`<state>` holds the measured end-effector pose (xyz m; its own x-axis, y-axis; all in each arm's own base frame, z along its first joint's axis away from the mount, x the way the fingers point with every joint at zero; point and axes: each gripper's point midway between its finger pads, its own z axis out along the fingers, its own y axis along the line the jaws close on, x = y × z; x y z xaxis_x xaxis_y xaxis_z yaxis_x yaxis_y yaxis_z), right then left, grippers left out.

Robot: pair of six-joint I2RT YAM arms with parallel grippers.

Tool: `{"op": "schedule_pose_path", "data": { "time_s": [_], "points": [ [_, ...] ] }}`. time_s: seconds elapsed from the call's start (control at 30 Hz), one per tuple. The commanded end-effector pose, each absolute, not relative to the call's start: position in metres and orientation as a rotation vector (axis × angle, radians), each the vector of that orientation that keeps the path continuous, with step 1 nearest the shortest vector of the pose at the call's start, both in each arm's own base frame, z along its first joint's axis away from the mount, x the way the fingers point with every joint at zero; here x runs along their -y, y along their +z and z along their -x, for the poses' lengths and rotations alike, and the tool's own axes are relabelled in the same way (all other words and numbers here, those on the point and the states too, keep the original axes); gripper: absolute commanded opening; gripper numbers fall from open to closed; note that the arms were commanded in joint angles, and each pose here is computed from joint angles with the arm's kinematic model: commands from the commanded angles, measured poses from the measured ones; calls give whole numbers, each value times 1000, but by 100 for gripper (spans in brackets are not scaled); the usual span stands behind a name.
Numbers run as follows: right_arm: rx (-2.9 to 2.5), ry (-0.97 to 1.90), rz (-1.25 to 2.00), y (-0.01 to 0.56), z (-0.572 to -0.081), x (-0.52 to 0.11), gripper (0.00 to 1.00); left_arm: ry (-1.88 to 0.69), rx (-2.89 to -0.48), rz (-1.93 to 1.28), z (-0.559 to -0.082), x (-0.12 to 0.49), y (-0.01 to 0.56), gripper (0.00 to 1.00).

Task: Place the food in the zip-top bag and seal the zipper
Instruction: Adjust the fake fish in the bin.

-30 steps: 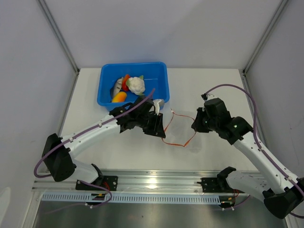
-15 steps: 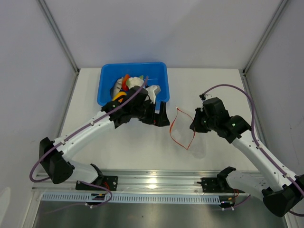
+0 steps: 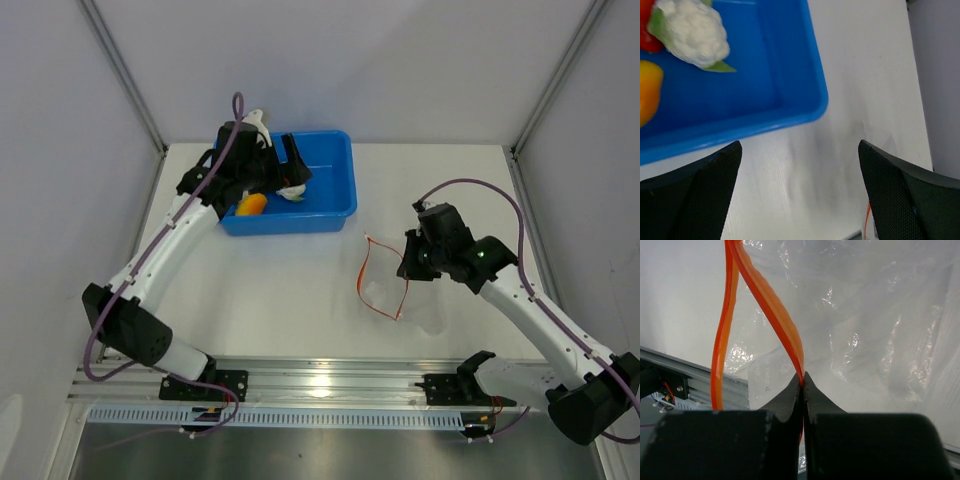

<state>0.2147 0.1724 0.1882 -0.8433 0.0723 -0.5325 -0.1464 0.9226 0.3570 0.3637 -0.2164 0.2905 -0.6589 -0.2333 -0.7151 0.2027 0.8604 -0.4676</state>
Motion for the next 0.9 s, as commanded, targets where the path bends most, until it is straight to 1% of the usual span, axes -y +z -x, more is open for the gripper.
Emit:
{"op": "schedule_pose_path", "data": {
  "time_s": [0.0,0.07,0.17,0.27,0.3,0.37,0.43,0.67,0.7,0.77,0.8,0.87],
  "points": [
    [-2517,573,55,201,-217,-181,0,-535,-2153,113,-407,192,298,98],
    [-2532,575,67,199,-217,-183,0,-418,-2155,147,-431,174,288,98],
    [-2553,574,77,199,-220,-185,0,-279,-2164,101,-458,157,274,98],
    [-2571,556,94,199,-222,-184,0,-192,-2183,119,-479,139,262,98],
    [-2574,546,107,198,-221,-182,0,-156,-2218,109,-486,135,245,98],
    [-2596,528,105,192,-220,-178,0,-116,-2221,99,-499,123,238,97],
    [-2618,512,88,186,-221,-171,0,-60,-2244,108,-511,111,220,97],
    [-2667,523,38,173,-229,-157,0,11,-2291,137,-541,73,187,88],
    [-2683,525,40,169,-230,-158,0,19,-2301,138,-542,69,182,84],
    [-2692,524,46,167,-231,-158,0,26,-2310,133,-550,60,175,81],
    [-2694,522,43,166,-233,-157,0,32,-2319,130,-551,58,170,77],
    [-2706,521,31,162,-236,-156,0,40,-2345,127,-557,53,161,74]
  ]
}}
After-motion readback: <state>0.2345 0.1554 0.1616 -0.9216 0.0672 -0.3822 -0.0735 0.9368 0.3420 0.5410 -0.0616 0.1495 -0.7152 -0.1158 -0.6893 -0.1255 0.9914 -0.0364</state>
